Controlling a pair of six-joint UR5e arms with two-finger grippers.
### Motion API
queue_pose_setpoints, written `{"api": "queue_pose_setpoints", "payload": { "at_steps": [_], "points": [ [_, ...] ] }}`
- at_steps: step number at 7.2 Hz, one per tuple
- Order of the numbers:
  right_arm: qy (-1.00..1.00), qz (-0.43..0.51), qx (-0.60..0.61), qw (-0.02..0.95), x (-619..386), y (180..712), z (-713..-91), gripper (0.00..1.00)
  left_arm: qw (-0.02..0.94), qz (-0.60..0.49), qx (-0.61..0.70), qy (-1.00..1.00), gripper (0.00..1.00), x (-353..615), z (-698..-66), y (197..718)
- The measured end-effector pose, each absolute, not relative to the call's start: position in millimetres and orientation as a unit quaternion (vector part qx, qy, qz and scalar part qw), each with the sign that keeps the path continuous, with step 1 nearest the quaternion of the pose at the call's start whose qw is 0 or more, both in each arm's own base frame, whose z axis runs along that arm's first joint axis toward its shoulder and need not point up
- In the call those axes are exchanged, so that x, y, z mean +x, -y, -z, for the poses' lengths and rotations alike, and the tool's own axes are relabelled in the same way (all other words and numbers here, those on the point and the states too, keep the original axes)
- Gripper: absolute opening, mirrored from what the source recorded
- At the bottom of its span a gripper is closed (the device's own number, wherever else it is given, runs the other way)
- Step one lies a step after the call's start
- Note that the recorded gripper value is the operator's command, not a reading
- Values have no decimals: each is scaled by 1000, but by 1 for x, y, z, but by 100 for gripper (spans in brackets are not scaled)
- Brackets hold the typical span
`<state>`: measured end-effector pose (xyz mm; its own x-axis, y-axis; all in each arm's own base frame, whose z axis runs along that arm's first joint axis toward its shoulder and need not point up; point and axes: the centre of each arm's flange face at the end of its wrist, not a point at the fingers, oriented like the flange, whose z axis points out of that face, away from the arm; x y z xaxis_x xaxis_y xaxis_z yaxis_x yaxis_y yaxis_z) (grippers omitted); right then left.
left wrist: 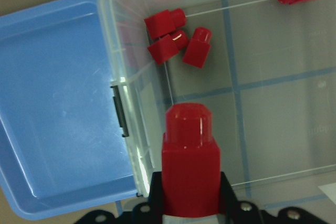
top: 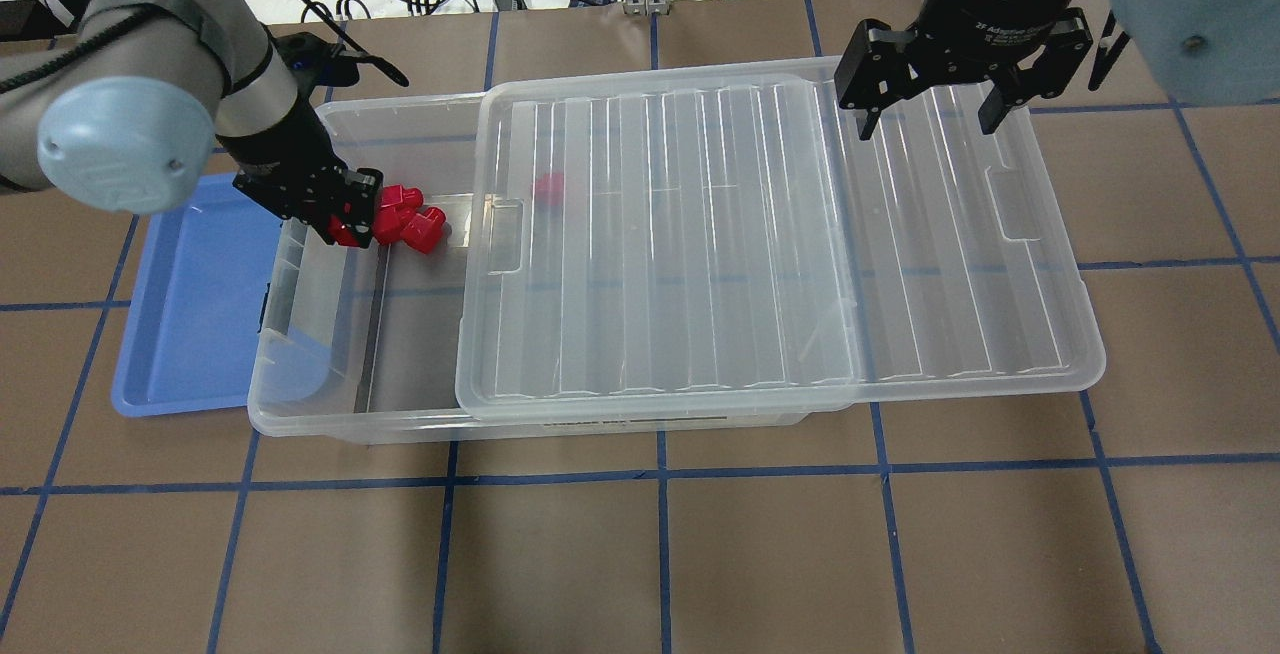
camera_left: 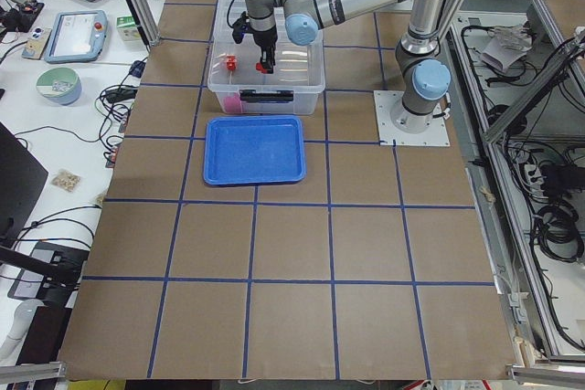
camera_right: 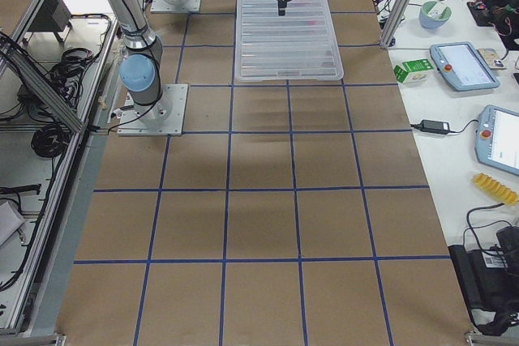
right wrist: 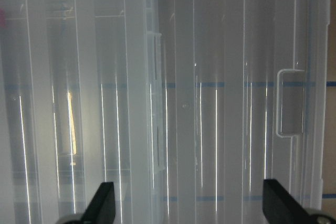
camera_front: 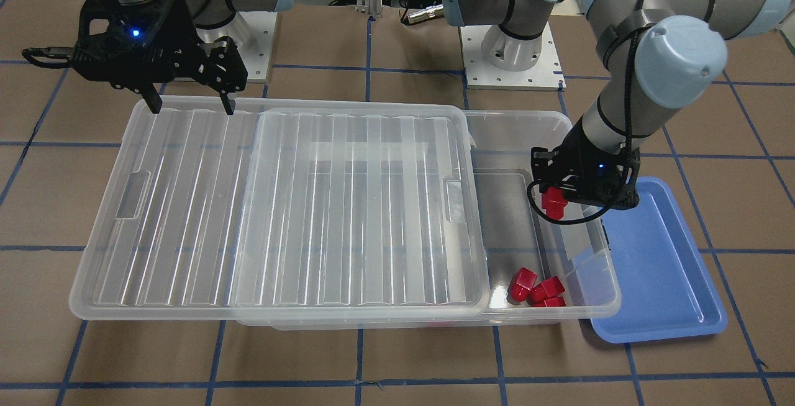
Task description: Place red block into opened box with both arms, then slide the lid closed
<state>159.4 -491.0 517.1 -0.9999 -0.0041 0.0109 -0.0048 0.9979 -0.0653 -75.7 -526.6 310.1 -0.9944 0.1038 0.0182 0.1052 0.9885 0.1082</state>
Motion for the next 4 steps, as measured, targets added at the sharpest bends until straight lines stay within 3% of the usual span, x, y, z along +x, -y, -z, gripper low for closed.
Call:
{"api": "queue_pose_setpoints", "payload": {
  "at_steps": [4],
  "points": [
    [1000, -30, 3, 4, 159, 491, -515, 100, 5, 68, -14, 998, 0, -82, -257, 508]
  ]
}}
